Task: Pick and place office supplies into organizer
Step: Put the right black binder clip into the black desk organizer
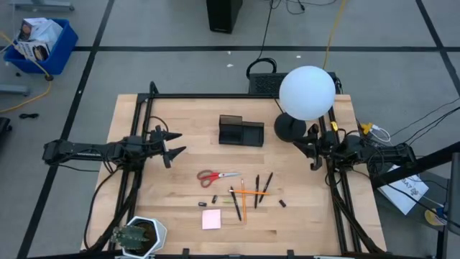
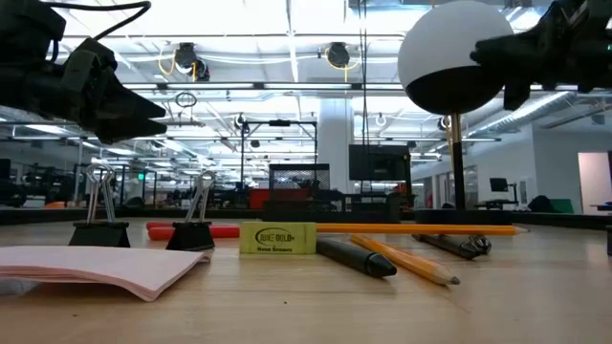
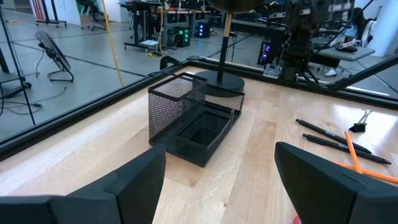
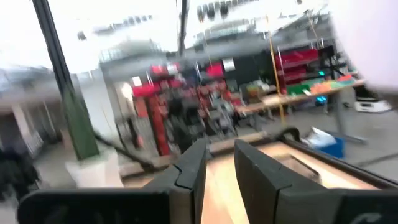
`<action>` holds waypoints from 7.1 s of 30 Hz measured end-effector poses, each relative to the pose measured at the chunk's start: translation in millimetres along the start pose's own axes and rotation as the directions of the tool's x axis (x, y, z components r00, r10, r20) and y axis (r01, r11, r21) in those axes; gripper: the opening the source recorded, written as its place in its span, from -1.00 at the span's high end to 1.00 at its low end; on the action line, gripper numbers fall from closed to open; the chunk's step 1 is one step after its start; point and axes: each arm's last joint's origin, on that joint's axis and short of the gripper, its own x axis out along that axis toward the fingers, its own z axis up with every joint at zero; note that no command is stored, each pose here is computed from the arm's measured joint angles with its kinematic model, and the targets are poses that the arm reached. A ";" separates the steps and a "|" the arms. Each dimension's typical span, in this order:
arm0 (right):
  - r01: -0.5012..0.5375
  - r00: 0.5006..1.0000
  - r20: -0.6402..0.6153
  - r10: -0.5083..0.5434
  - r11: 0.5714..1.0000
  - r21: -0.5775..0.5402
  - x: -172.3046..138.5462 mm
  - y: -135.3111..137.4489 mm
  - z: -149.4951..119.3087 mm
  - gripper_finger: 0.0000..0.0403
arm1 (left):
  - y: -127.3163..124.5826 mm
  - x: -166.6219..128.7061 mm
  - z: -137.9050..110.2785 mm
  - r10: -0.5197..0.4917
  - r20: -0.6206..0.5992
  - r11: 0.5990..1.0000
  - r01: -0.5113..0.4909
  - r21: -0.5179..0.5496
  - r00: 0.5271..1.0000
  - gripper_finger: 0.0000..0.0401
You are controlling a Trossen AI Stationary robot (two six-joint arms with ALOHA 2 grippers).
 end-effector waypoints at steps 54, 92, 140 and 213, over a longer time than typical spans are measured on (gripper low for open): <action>-0.001 0.917 -0.395 0.052 0.992 0.129 69.3 152.6 -41.1 0.96 | -0.1 0.0 0.6 -0.001 0.006 1.000 0.001 -0.002 1.000 -0.52; 0.397 0.543 -0.817 -0.196 0.917 0.044 104.1 238.7 -84.9 1.00 | -0.1 0.0 0.7 -0.001 0.006 1.000 0.001 -0.002 1.000 -0.52; 0.685 -0.088 -0.886 -0.456 0.618 -0.386 92.6 210.8 -80.0 0.25 | -0.1 0.0 0.8 -0.001 0.007 1.000 0.001 -0.002 1.000 -0.52; 0.558 0.085 -0.878 -0.471 0.753 -0.350 130.6 166.4 -106.6 0.96 | -0.1 0.0 0.7 -0.001 0.007 1.000 0.001 -0.002 1.000 -0.52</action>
